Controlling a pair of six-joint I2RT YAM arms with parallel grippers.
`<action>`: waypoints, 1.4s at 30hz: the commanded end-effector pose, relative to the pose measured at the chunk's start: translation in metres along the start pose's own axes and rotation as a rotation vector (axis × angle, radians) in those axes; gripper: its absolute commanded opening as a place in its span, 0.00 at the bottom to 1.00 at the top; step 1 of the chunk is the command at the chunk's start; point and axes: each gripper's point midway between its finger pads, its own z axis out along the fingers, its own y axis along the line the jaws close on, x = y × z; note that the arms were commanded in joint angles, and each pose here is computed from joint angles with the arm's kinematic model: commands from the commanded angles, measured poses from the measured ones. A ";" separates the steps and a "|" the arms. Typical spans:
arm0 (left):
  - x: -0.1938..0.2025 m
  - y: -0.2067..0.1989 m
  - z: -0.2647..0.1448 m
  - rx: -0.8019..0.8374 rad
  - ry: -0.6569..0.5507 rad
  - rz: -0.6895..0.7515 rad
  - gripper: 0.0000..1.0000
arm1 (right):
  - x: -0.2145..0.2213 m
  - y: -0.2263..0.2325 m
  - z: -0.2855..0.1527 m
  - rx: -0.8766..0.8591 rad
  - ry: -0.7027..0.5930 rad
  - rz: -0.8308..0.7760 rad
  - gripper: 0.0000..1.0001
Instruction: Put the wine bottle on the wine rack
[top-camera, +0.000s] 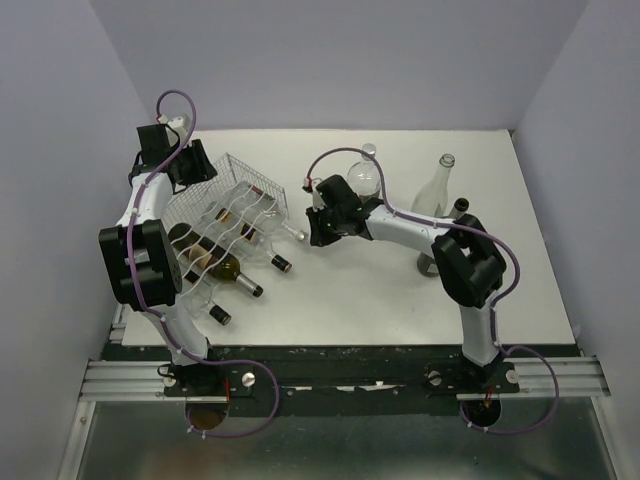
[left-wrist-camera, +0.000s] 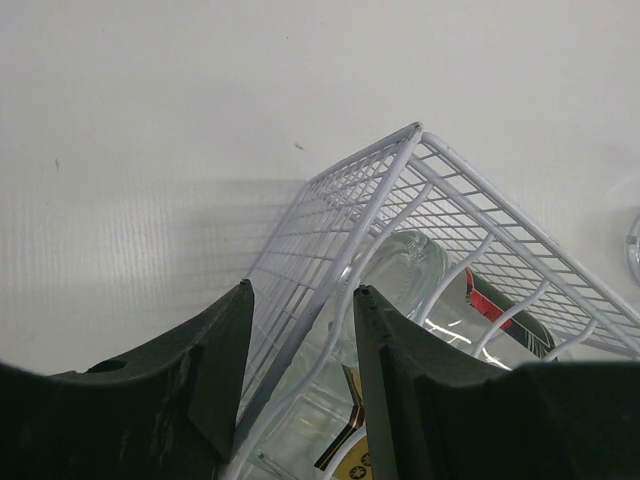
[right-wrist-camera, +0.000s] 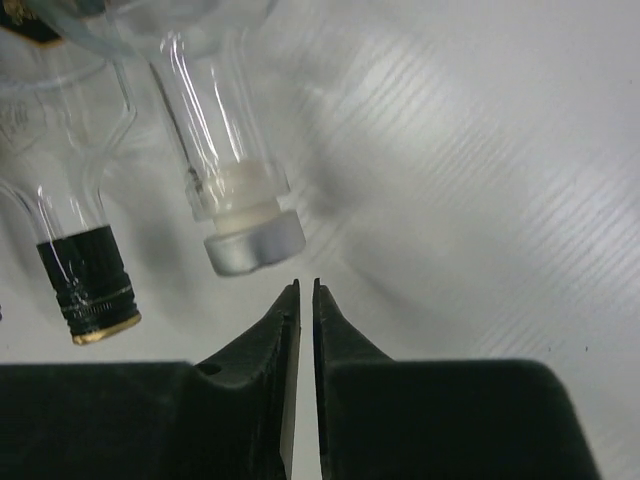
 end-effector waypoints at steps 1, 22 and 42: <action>0.006 -0.005 0.003 0.011 0.031 -0.032 0.54 | -0.030 0.005 0.021 -0.004 -0.053 0.005 0.15; 0.006 -0.008 0.001 0.024 0.016 -0.032 0.52 | -0.060 -0.024 0.012 0.208 -0.107 0.036 0.08; 0.003 -0.008 0.002 0.021 0.010 -0.051 0.52 | -0.025 0.024 0.025 0.058 -0.044 -0.111 0.01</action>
